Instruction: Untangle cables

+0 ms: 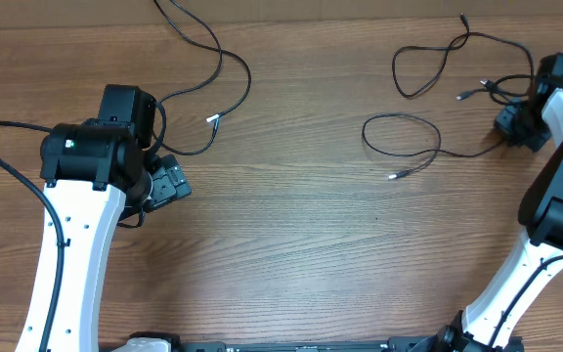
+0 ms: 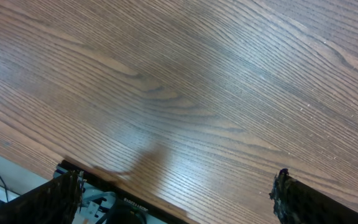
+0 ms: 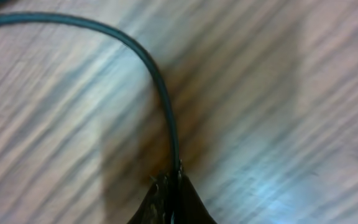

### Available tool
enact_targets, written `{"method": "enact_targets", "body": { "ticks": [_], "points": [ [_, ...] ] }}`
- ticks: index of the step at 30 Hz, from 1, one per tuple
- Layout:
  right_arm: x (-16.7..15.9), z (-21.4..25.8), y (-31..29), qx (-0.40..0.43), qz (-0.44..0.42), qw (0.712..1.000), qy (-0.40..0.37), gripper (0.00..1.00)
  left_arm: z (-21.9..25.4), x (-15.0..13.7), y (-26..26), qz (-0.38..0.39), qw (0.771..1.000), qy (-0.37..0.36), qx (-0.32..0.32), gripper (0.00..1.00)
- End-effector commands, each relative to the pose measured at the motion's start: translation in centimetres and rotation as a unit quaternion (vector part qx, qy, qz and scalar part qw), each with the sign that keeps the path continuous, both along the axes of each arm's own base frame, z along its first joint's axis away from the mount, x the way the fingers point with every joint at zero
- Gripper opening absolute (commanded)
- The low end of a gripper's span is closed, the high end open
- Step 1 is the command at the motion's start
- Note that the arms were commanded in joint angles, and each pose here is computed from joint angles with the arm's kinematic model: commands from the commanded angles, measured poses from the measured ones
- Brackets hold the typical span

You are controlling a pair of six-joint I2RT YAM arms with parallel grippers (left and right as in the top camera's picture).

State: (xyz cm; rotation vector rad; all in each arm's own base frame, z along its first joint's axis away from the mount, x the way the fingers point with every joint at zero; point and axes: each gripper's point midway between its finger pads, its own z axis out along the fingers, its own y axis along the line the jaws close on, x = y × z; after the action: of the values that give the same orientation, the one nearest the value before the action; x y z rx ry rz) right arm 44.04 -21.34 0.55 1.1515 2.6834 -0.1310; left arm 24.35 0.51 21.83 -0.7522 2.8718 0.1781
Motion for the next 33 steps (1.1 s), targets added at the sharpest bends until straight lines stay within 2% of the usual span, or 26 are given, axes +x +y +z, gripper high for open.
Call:
{"method": "enact_targets", "body": {
  "ticks": [1, 5, 12, 16, 19, 23, 24, 25, 27, 29, 33],
  "points": [
    [-1.0, 0.2, -3.1, -0.009, -0.035, 0.999, 0.009, 0.04, 0.0, 0.0, 0.2, 0.006, 1.0, -0.001, 0.009, 1.0],
    [-2.2, 1.2, -5.0, -0.002, -0.083, 0.997, 0.009, 0.04, 0.0, 0.0, 0.2, 0.006, 1.0, -0.001, 0.009, 0.99],
    [-2.5, 3.1, -7.6, -0.013, -0.108, 0.994, -0.008, 0.04, 0.0, 0.0, 0.2, 0.006, 1.0, -0.001, 0.009, 1.0],
    [-3.0, 4.5, -9.7, -0.034, -0.186, 0.982, -0.023, 0.04, 0.0, 0.0, 0.2, 0.006, 1.0, -0.001, 0.009, 1.0],
    [-2.2, 4.9, -10.1, -0.029, -0.179, 0.982, -0.043, 0.04, 0.0, 0.0, 0.2, 0.006, 1.0, -0.001, 0.009, 1.0],
    [-2.2, 4.8, -10.0, -0.028, -0.168, 0.985, -0.039, 0.24, 0.0, 0.0, 0.2, 0.006, 1.0, -0.001, 0.009, 1.0],
    [-2.3, 4.8, -9.9, -0.027, -0.167, 0.985, -0.037, 0.34, 0.0, 0.0, 0.2, 0.006, 1.0, -0.001, 0.009, 1.0],
    [-2.4, 4.7, -9.7, -0.025, -0.167, 0.985, -0.034, 0.5, 0.0, 0.0, 0.2, 0.006, 1.0, -0.001, 0.009, 0.99],
    [-2.6, 4.6, -9.4, -0.019, -0.166, 0.986, -0.028, 0.74, 0.0, 0.0, 0.2, 0.006, 1.0, -0.001, 0.009, 1.0],
    [-2.6, 4.4, -8.6, 0.001, -0.161, 0.987, -0.027, 0.81, 0.0, 0.0, 0.2, 0.006, 1.0, -0.001, 0.009, 1.0],
    [-1.5, 4.2, -5.0, 0.102, -0.139, 0.984, -0.049, 0.82, 0.0, 0.0, 0.2, 0.006, 1.0, -0.001, 0.009, 1.0]
  ]
}}
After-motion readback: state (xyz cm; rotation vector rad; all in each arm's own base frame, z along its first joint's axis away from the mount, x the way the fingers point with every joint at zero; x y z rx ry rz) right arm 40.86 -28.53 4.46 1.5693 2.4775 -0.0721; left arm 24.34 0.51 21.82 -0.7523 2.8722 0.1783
